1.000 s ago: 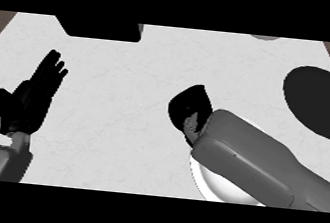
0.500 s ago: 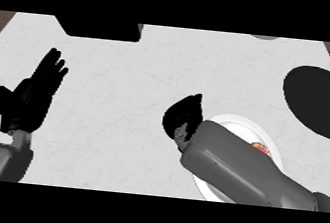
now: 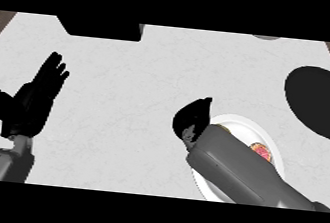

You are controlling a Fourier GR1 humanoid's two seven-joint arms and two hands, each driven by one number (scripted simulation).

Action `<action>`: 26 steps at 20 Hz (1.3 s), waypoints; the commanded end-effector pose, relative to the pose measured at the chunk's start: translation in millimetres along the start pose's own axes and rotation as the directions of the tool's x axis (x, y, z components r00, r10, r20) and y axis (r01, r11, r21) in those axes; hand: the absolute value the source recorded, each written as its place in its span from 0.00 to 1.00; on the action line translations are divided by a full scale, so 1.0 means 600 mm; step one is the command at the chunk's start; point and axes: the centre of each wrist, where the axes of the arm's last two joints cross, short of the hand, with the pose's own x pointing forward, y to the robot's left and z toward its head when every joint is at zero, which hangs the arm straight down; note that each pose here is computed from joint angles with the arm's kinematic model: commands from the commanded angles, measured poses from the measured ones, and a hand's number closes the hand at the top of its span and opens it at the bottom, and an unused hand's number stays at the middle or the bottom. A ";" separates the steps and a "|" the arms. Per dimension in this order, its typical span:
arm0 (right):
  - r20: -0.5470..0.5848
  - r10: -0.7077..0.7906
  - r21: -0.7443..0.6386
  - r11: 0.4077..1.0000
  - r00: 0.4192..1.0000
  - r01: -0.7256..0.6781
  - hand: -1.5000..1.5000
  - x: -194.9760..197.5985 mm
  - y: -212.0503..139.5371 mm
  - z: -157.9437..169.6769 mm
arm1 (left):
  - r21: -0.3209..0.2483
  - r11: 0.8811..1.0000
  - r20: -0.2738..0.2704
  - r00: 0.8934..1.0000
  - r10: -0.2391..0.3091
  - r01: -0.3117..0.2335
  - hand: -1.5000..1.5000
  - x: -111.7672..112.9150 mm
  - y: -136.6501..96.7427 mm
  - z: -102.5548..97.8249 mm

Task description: Pick the squash from the plate and place it in the pan

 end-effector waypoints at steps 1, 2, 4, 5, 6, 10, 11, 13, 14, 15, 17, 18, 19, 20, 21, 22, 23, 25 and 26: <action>-0.084 0.026 0.021 0.999 0.996 -0.025 0.00 0.026 0.011 0.007 | 0.003 1.000 0.004 1.000 0.009 -0.009 0.50 0.027 -0.003 -0.006; -0.092 0.020 0.030 0.999 0.996 -0.018 0.00 0.011 0.008 0.000 | 0.013 1.000 -0.007 1.000 0.002 -0.002 0.50 0.012 0.019 0.009; -0.071 0.023 0.042 0.999 0.997 -0.020 0.00 0.013 -0.010 -0.029 | 0.003 1.000 0.002 1.000 -0.008 0.008 0.50 0.034 -0.002 -0.015; -0.082 0.021 0.023 1.000 0.996 -0.019 0.00 -0.014 0.040 -0.027 | 0.002 1.000 -0.006 1.000 -0.005 0.005 0.50 0.011 0.037 -0.009; -0.058 0.003 0.008 1.000 0.998 -0.003 0.00 -0.021 0.033 -0.017 | 0.002 1.000 -0.003 1.000 -0.006 0.006 0.50 0.020 -0.003 0.005; -0.053 -0.041 -0.011 0.999 0.998 0.040 0.00 -0.022 0.037 -0.048 | 0.003 1.000 0.010 1.000 -0.013 0.013 0.50 0.006 0.006 -0.009; -0.065 -0.025 -0.001 1.000 0.998 0.025 0.00 0.000 0.022 -0.029 | -0.015 1.000 0.022 1.000 0.000 0.000 0.50 0.014 0.010 0.011; -0.038 -0.044 0.009 0.999 0.998 0.045 0.00 -0.038 0.042 -0.061 | -0.002 1.000 -0.001 1.000 -0.017 0.017 0.50 0.010 0.009 -0.012; -0.051 -0.045 0.023 0.999 0.998 0.047 0.00 -0.040 0.047 -0.049 | -0.003 1.000 -0.004 1.000 -0.003 0.003 0.50 0.000 -0.004 0.003; -0.063 -0.052 0.033 0.998 0.997 0.054 0.00 -0.014 0.064 -0.051 | -0.004 1.000 0.010 1.000 0.010 -0.010 0.50 -0.027 -0.033 0.005; -0.045 -0.063 0.055 0.996 0.997 0.066 0.00 -0.020 0.076 -0.068 | 0.006 1.000 0.024 1.000 -0.004 0.004 0.50 0.028 0.021 -0.025; -0.052 -0.042 0.061 0.997 0.998 0.045 0.00 0.011 0.075 -0.081 | -0.002 1.000 -0.002 1.000 -0.011 0.011 0.50 -0.020 0.019 0.002; -0.008 -0.049 0.067 0.996 0.999 0.050 1.00 -0.012 0.092 -0.084 | -0.001 1.000 0.004 1.000 -0.001 0.001 0.50 0.002 -0.009 0.001; 0.022 -0.025 0.041 0.999 0.999 0.024 1.00 -0.021 0.074 -0.091 | -0.011 1.000 0.010 1.000 0.009 -0.008 0.50 -0.004 0.008 -0.005; 0.049 -0.004 0.031 1.000 0.999 0.002 1.00 0.009 0.086 -0.078 | -0.003 1.000 -0.006 1.000 -0.004 0.004 0.50 0.025 0.006 -0.027; 0.052 -0.011 0.019 1.000 0.999 0.010 1.00 -0.019 0.101 -0.088 | 0.004 1.000 0.013 1.000 -0.004 0.004 0.50 0.025 0.007 -0.018; 0.043 -0.024 0.014 1.000 0.999 0.023 1.00 -0.057 0.077 -0.101 | -0.028 1.000 0.013 1.000 0.008 -0.008 0.50 0.008 0.013 -0.002; 0.064 -0.019 0.007 1.000 0.998 0.019 1.00 -0.030 0.107 -0.114 | -0.008 1.000 0.015 1.000 0.005 -0.005 0.50 0.008 0.041 -0.015; 0.052 -0.028 0.021 0.999 0.998 0.027 1.00 -0.005 0.100 -0.111 | -0.019 1.000 -0.002 1.000 0.002 -0.002 0.50 0.008 0.029 0.006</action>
